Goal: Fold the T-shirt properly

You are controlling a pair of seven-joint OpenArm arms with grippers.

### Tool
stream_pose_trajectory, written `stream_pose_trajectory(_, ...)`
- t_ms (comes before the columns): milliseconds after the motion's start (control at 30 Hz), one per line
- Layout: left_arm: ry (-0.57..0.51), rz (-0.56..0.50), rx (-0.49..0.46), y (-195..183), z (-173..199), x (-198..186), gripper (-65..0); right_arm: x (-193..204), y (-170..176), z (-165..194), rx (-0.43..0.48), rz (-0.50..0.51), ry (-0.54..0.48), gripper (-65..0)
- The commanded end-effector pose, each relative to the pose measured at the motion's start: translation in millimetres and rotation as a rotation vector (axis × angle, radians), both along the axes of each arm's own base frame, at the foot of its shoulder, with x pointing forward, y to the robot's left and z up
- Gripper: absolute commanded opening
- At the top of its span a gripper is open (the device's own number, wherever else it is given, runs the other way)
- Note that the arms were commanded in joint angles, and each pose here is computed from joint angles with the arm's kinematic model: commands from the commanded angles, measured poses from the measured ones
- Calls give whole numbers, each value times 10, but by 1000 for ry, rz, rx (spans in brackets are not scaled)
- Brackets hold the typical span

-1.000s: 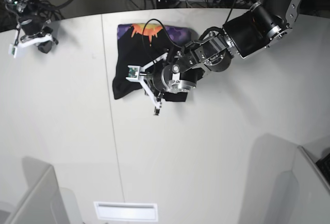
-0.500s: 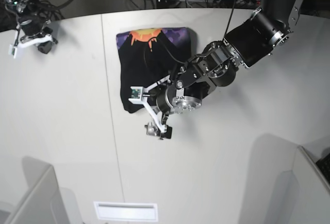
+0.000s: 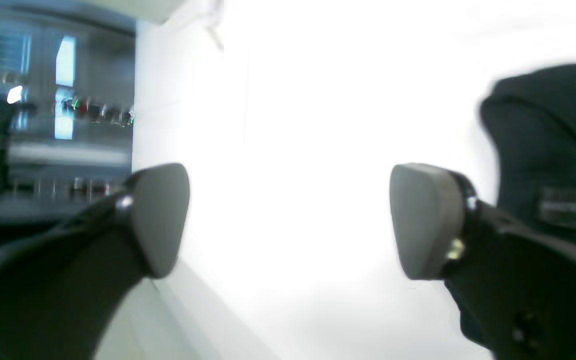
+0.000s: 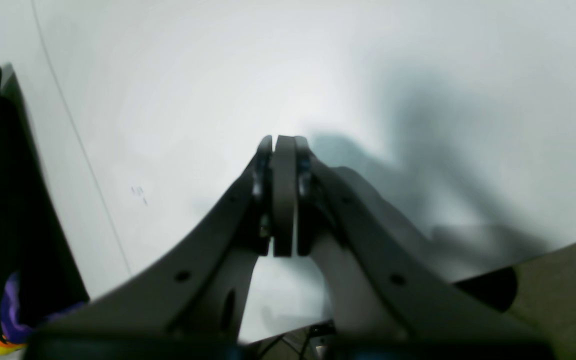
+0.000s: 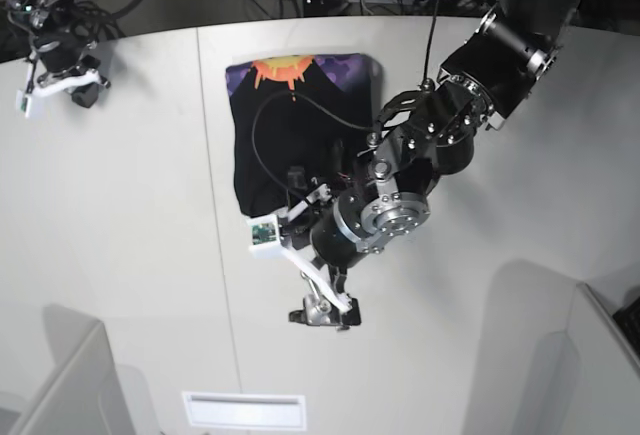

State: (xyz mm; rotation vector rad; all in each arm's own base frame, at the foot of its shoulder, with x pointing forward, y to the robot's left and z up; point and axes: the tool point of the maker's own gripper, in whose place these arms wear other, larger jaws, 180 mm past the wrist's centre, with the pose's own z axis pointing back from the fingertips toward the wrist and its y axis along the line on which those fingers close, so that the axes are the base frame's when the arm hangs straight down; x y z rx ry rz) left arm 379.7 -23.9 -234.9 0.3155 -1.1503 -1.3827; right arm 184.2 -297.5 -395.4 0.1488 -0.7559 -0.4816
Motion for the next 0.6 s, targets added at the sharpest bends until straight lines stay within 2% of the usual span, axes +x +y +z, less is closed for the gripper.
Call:
stream_pose_trajectory(0,-41,43,-30,122,163,69,-174,62,-70,114,-23,-1,-44,-650)
stream_pose_trajectory(100,-22,140,-85,423,130,44,-393,87,-169,190,-62,0,-74,-650)
stream_pose_trajectory(167,-6,208,-112,645,82,20,-584,84,-215,230,-87,3,-95,-650)
stream_pose_trajectory(200,-1,224,-123,711,59,5,-650,103,-176,245,-93,25,-109,-650)
stream_pose_trajectory(367,14,210,-272,853,-116,-233,-650,168,-21,345,-158,209,-177,-650)
stream_pose_trajectory(567,-54,154,-524,968,-138,-654,-650,72,101,203,-309,420,-109,-650)
